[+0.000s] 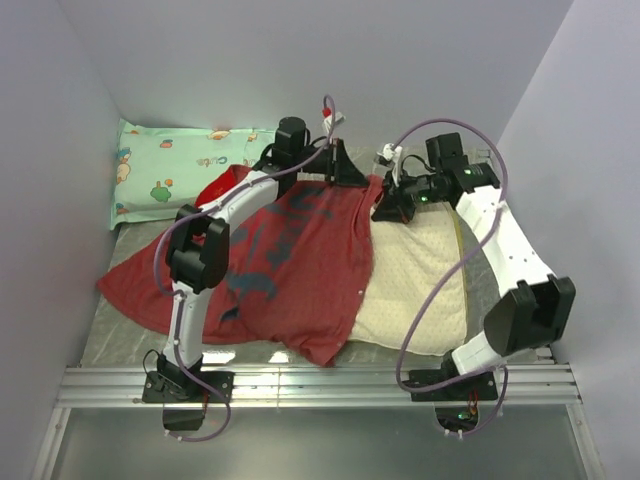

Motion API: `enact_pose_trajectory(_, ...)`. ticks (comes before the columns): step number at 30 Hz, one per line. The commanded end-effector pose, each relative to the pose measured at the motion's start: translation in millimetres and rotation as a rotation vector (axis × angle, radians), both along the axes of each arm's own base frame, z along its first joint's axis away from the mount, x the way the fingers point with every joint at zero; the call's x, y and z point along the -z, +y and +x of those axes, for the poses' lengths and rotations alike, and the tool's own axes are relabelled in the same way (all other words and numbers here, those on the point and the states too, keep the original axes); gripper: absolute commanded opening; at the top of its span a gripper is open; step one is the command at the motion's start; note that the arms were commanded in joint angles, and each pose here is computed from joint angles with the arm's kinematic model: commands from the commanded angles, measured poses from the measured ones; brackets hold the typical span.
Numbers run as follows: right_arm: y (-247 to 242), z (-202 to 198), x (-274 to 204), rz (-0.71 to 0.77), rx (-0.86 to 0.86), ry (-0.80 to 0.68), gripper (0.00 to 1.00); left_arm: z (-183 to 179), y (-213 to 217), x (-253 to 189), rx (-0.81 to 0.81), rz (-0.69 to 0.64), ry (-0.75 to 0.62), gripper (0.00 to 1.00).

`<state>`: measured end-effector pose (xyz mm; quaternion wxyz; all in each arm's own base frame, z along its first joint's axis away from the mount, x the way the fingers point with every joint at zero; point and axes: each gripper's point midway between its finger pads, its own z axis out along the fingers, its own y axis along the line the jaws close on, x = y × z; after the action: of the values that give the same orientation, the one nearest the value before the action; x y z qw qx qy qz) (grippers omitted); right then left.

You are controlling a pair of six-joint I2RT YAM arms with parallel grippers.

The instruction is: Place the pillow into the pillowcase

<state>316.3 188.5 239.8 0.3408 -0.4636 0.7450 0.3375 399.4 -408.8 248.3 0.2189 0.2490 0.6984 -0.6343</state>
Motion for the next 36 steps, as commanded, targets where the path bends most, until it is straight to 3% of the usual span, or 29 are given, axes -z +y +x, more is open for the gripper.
enact_pose_trajectory(1, 12, -8, -20, 0.072, -0.042, -0.072, 0.0, -53, -14, -116, 0.12, -0.233, -0.088, 0.0)
enact_pose_trajectory(5, 3, 22, -36, 0.156, 0.072, -0.124, 0.0, -51, -18, -129, 0.092, -0.276, -0.102, 0.0)
enact_pose_trajectory(6, 0, 31, -37, 0.186, 0.097, -0.107, 0.0, -46, -23, -118, 0.082, -0.252, -0.072, 0.0)
enact_pose_trajectory(7, -7, 39, -42, 0.24, 0.16, -0.048, 0.0, -40, -29, -117, 0.072, -0.246, -0.13, 0.0)
enact_pose_trajectory(9, -15, 68, -42, 0.281, 0.221, -0.043, 0.0, -13, -45, -67, 0.034, -0.161, -0.056, 0.0)
enact_pose_trajectory(10, -26, 81, -38, 0.295, 0.285, -0.008, 0.0, 3, -49, -71, 0.009, -0.153, -0.131, 0.05)
enact_pose_trajectory(11, -33, 92, -33, 0.293, 0.318, -0.004, 0.0, 25, -56, -34, -0.025, -0.102, -0.098, 0.12)
enact_pose_trajectory(12, -40, 106, -17, 0.284, 0.348, 0.029, 0.0, 40, -55, -28, -0.06, -0.088, -0.116, 0.18)
enact_pose_trajectory(16, -71, 138, 30, 0.195, 0.446, 0.051, 0.0, 109, -8, -12, -0.304, 0.055, -0.23, 0.55)
enact_pose_trajectory(17, -72, 133, 44, 0.16, 0.45, 0.108, 0.08, 118, 9, -26, -0.37, 0.081, -0.265, 0.67)
enact_pose_trajectory(18, -77, 140, 56, 0.124, 0.466, 0.134, 0.2, 124, 25, -28, -0.405, 0.114, -0.284, 0.71)
enact_pose_trajectory(19, -79, 140, 62, 0.1, 0.462, 0.147, 0.46, 133, 55, -12, -0.445, 0.212, -0.291, 0.76)
enact_pose_trajectory(20, -83, 129, 70, 0.066, 0.466, 0.201, 0.54, 132, 79, -40, -0.512, 0.239, -0.351, 0.78)
enact_pose_trajectory(21, -89, 127, 67, 0.031, 0.482, 0.186, 0.6, 135, 110, -18, -0.538, 0.323, -0.349, 0.78)
enact_pose_trajectory(22, -95, 121, 65, -0.002, 0.471, 0.153, 0.66, 127, 130, -14, -0.559, 0.367, -0.341, 0.79)
enact_pose_trajectory(23, -100, 112, 63, -0.029, 0.473, 0.145, 0.78, 107, 151, -47, -0.597, 0.377, -0.388, 0.8)
enact_pose_trajectory(24, -108, 98, 52, -0.065, 0.484, 0.105, 0.8, 89, 174, -11, -0.577, 0.461, -0.354, 0.8)
enact_pose_trajectory(25, -112, 88, 48, -0.106, 0.445, 0.058, 0.81, 72, 185, -10, -0.566, 0.486, -0.368, 0.81)
enact_pose_trajectory(26, -112, 68, 48, -0.134, 0.422, 0.077, 0.85, 42, 196, -37, -0.574, 0.485, -0.43, 0.81)
enact_pose_trajectory(27, -106, 45, 43, -0.157, 0.386, 0.053, 0.85, 17, 205, -2, -0.534, 0.543, -0.397, 0.82)
enact_pose_trajectory(29, -100, 7, 69, -0.274, 0.305, 0.044, 0.85, -24, 214, -19, -0.542, 0.51, -0.426, 0.88)
enact_pose_trajectory(30, -96, -6, 62, -0.303, 0.288, -0.026, 0.85, -45, 214, 3, -0.508, 0.507, -0.353, 0.9)
enact_pose_trajectory(33, -71, -40, 87, -0.406, 0.204, -0.142, 0.89, -78, 215, 2, -0.525, 0.438, -0.247, 0.92)
enact_pose_trajectory(36, -45, -63, 109, -0.456, 0.157, -0.183, 0.91, -93, 214, -9, -0.556, 0.347, -0.239, 0.95)
